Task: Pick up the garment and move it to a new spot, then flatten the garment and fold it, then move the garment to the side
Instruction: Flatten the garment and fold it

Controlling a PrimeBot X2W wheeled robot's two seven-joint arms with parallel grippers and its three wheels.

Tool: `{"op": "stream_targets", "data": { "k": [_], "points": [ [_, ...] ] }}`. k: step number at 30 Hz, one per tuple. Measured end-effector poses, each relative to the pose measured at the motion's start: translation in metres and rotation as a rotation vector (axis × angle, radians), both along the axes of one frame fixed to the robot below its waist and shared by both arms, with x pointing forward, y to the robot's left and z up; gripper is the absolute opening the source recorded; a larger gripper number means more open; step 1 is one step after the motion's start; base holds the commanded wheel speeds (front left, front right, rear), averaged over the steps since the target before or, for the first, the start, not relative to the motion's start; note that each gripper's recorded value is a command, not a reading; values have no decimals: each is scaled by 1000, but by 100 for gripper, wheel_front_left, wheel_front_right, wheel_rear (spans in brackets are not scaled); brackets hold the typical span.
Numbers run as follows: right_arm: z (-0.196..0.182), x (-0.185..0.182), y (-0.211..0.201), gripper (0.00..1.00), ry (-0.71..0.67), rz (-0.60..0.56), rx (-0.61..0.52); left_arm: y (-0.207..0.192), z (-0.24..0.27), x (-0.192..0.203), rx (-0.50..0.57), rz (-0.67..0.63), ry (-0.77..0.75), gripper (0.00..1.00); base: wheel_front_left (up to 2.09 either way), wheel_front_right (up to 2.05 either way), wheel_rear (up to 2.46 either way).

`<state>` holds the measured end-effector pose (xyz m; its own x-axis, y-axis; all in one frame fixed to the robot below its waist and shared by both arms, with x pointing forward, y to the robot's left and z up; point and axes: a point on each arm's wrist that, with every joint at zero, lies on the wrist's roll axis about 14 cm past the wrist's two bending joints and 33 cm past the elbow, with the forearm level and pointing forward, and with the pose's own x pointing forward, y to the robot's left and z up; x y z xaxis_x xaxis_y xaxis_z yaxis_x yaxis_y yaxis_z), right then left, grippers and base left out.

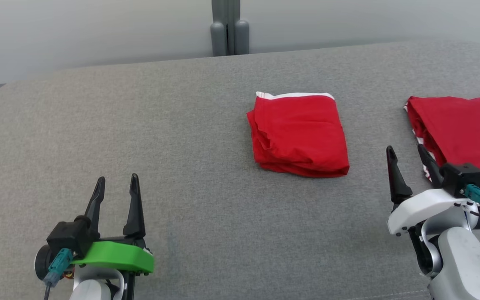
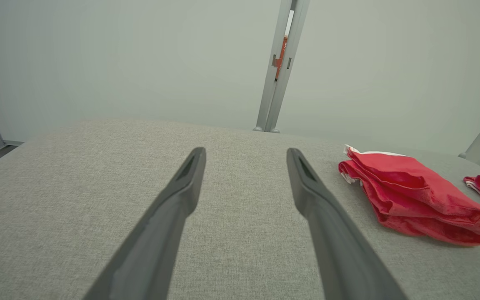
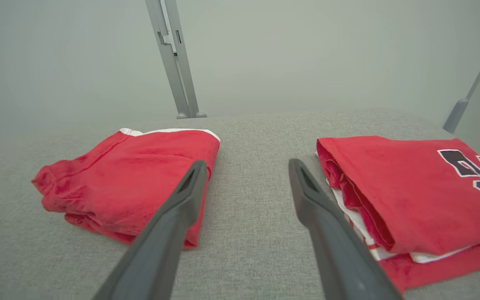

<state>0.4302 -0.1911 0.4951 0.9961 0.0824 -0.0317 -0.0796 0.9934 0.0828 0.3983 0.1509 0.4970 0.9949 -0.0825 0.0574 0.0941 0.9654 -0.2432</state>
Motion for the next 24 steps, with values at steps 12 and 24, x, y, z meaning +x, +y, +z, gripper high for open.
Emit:
{"op": "stream_targets", "data": {
  "k": [12,24],
  "points": [
    [4,-27,-2,100,-6,9,12,-12,18,-4,5,-31,-50,100,0,0,0],
    [4,-19,14,100,-2,60,19,5,4,-14,19,15,-10,100,0,0,0]
  ]
}}
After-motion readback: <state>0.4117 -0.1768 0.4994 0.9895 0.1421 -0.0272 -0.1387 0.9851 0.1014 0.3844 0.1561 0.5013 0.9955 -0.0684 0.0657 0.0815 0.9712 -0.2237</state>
